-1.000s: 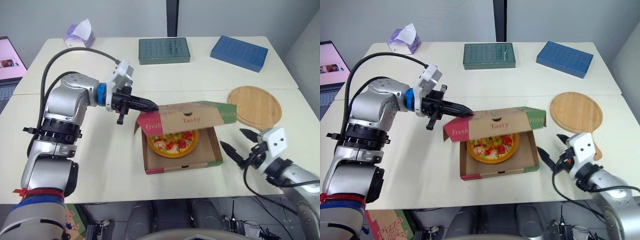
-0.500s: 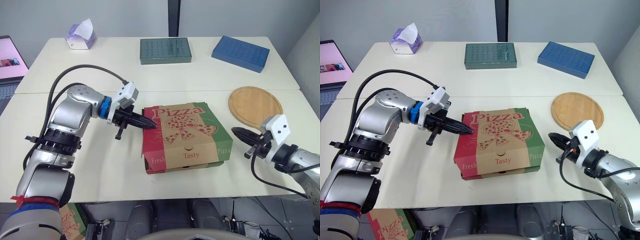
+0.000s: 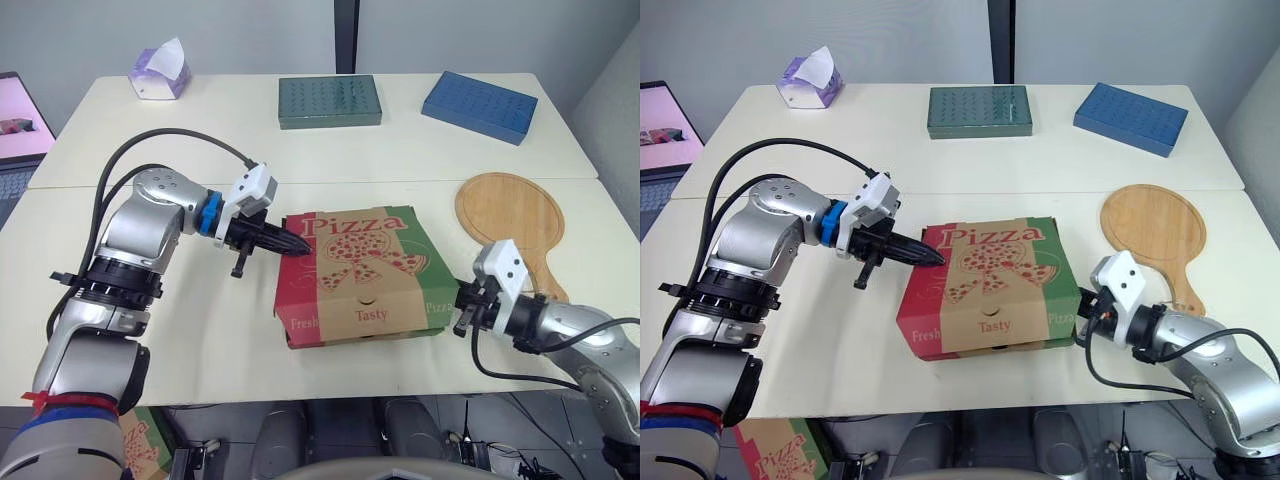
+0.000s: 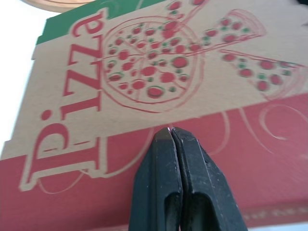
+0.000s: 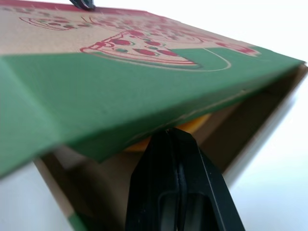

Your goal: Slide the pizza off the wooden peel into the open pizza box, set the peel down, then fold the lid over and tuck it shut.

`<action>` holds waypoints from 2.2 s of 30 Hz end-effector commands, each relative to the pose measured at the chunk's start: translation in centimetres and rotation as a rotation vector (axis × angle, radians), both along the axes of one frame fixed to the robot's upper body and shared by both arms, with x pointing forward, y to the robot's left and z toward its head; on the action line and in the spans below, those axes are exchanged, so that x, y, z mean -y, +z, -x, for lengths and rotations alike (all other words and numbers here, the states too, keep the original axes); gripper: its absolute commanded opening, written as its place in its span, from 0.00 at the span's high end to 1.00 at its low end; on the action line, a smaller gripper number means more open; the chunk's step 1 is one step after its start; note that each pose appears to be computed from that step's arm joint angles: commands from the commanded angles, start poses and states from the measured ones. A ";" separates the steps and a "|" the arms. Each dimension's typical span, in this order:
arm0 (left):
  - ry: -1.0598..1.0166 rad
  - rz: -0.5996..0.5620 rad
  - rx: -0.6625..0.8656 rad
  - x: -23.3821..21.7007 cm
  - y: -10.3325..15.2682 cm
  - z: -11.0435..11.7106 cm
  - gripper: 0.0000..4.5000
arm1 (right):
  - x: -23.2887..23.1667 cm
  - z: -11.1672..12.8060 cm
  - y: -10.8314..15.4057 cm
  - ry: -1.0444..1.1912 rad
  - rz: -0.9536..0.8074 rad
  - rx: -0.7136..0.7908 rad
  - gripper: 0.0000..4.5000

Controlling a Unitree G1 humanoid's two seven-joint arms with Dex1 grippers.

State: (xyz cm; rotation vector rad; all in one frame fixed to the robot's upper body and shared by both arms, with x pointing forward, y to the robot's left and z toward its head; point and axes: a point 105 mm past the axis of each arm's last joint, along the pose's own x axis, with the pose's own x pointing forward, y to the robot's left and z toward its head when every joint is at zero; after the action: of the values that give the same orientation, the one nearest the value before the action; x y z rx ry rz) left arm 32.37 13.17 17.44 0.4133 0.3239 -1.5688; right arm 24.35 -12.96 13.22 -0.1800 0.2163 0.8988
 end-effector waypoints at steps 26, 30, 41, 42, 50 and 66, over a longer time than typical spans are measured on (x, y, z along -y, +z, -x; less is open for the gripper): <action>-0.163 0.031 0.067 2.6 1.5 1.5 1.00 | 2.1 4.5 6.6 0.225 0.129 -0.011 0.00; -0.186 0.013 0.075 2.8 1.2 1.9 1.00 | 1.3 3.4 6.1 0.227 0.194 0.055 0.00; -0.237 0.017 0.057 3.6 1.0 2.8 1.00 | 0.9 1.9 4.6 0.229 0.328 0.195 0.00; -0.241 0.015 0.056 3.6 1.0 2.9 1.00 | 0.8 1.8 4.7 0.228 0.330 0.211 0.00; -0.296 -0.020 0.051 4.1 -0.1 3.9 1.00 | 0.4 2.2 3.9 0.245 0.328 0.199 0.00; -0.310 -0.081 0.073 4.0 -1.8 4.1 1.00 | -0.2 1.9 1.8 0.188 0.358 0.275 0.00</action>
State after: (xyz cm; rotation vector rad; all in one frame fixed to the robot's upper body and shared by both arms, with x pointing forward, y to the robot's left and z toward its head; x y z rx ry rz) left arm 28.70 9.23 16.39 0.5811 0.2464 -1.8215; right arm 22.40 -12.86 14.48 -0.6375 0.1421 1.0193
